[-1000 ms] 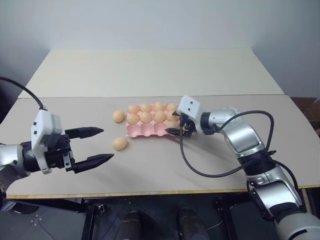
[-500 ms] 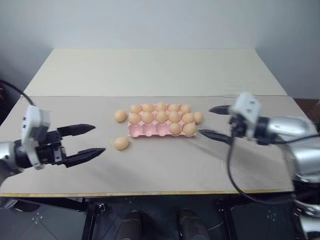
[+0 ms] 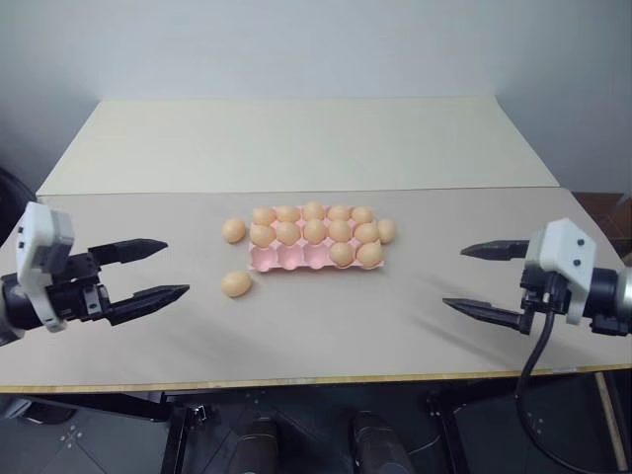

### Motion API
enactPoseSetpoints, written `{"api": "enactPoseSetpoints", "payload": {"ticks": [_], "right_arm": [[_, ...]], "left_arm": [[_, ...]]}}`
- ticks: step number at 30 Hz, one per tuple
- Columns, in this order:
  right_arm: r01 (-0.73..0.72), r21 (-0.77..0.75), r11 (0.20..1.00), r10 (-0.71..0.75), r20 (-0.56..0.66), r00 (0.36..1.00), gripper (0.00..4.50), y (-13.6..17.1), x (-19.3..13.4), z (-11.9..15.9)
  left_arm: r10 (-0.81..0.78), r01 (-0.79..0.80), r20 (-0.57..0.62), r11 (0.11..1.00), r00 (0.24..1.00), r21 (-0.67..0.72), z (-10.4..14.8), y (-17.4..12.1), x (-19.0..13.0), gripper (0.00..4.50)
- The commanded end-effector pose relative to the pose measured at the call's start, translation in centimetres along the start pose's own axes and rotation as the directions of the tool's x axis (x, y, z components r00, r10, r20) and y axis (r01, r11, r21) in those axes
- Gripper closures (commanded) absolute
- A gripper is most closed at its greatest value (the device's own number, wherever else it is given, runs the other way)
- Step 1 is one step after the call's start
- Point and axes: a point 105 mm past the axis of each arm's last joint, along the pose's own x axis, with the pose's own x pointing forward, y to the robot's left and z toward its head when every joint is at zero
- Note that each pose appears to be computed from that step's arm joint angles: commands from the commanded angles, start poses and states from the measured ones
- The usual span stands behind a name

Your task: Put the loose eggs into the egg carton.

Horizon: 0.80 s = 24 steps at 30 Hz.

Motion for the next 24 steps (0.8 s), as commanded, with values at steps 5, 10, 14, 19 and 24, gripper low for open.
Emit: {"api": "enactPoseSetpoints", "payload": {"ticks": [5, 10, 14, 19, 24], "right_arm": [[0.054, -0.231, 0.971, -0.073, -0.074, 0.995, 0.03, -4.6, 5.6, -1.8], [0.061, -0.382, 0.922, -0.124, -0.144, 0.982, 0.03, -7.7, 10.0, -3.3], [0.047, -0.410, 0.911, -0.118, -0.149, 0.982, 0.03, -9.1, 12.2, -3.7], [0.047, -0.432, 0.901, -0.116, -0.133, 0.984, 0.03, -9.7, 14.0, -3.5], [0.046, -0.433, 0.900, -0.119, -0.142, 0.983, 0.03, -10.1, 15.4, -3.6]], "left_arm": [[-0.066, 0.064, 0.062, 0.997, 0.996, 0.043, 1.2, -0.5, 2.4, 0.00], [-0.075, 0.072, 0.048, 0.996, 0.996, 0.053, 1.2, -0.3, 2.4, 0.00], [-0.081, 0.078, 0.053, 0.995, 0.995, 0.057, 1.2, -0.6, 2.4, 0.00], [-0.073, 0.070, 0.043, 0.996, 0.996, 0.054, 1.0, -0.8, 1.8, 0.00], [-0.066, 0.063, 0.042, 0.996, 0.997, 0.062, 1.0, -0.8, 1.5, 0.00]]}}
